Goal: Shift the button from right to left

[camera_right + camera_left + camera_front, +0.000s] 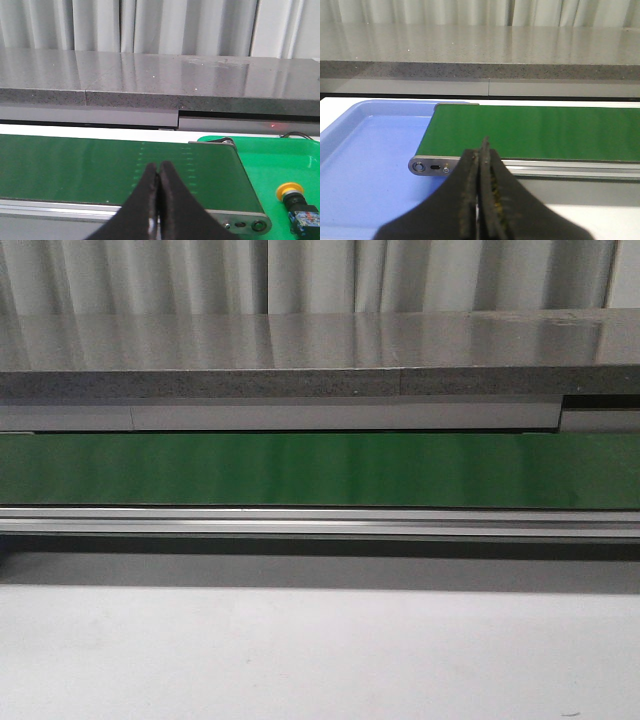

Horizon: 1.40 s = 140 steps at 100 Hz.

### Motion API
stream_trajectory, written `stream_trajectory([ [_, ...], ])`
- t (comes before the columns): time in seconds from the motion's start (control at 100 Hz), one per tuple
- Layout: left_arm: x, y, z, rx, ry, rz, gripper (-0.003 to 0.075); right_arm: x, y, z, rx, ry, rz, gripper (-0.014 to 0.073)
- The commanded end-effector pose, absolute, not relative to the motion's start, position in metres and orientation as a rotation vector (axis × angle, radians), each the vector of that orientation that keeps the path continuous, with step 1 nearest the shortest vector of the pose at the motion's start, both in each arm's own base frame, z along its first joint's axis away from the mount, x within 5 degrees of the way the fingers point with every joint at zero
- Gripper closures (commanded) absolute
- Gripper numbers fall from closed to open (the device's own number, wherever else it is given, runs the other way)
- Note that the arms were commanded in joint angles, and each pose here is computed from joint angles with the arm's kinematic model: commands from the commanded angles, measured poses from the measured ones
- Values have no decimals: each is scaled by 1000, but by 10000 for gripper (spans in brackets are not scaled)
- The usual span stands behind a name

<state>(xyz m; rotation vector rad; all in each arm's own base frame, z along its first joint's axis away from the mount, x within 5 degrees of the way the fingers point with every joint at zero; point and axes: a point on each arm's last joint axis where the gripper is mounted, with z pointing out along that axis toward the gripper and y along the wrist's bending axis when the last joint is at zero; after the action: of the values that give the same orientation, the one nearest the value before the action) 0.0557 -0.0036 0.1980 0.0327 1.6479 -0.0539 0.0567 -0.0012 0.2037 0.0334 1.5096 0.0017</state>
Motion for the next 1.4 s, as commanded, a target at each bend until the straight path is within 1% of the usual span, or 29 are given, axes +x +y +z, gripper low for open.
stream_trajectory([
  [0.0,55,-3,192,15,1585,-61,741,55,-1,215,17,1422,-10,655],
  [0.28,55,-3,192,15,1585,-61,741,55,-1,215,16,1422,-11,655],
  [0.4,55,-3,192,15,1585,-61,741,54,-1,222,18,1431,-11,655],
  [0.51,55,-3,192,15,1585,-61,741,48,-1,244,22,1456,-14,655],
  [0.71,55,-3,192,15,1585,-61,741,32,-2,292,33,1574,-20,655],
  [0.86,55,-3,192,15,1585,-61,741,32,-2,324,35,1621,-29,655],
  [0.94,55,-3,192,15,1585,-61,741,38,-3,338,37,1661,-30,655],
  [1.08,55,-3,192,15,1585,-61,741,54,-3,353,38,1737,-32,655],
  [1.39,55,-3,192,15,1585,-61,741,109,-4,365,65,1904,-12,655],
])
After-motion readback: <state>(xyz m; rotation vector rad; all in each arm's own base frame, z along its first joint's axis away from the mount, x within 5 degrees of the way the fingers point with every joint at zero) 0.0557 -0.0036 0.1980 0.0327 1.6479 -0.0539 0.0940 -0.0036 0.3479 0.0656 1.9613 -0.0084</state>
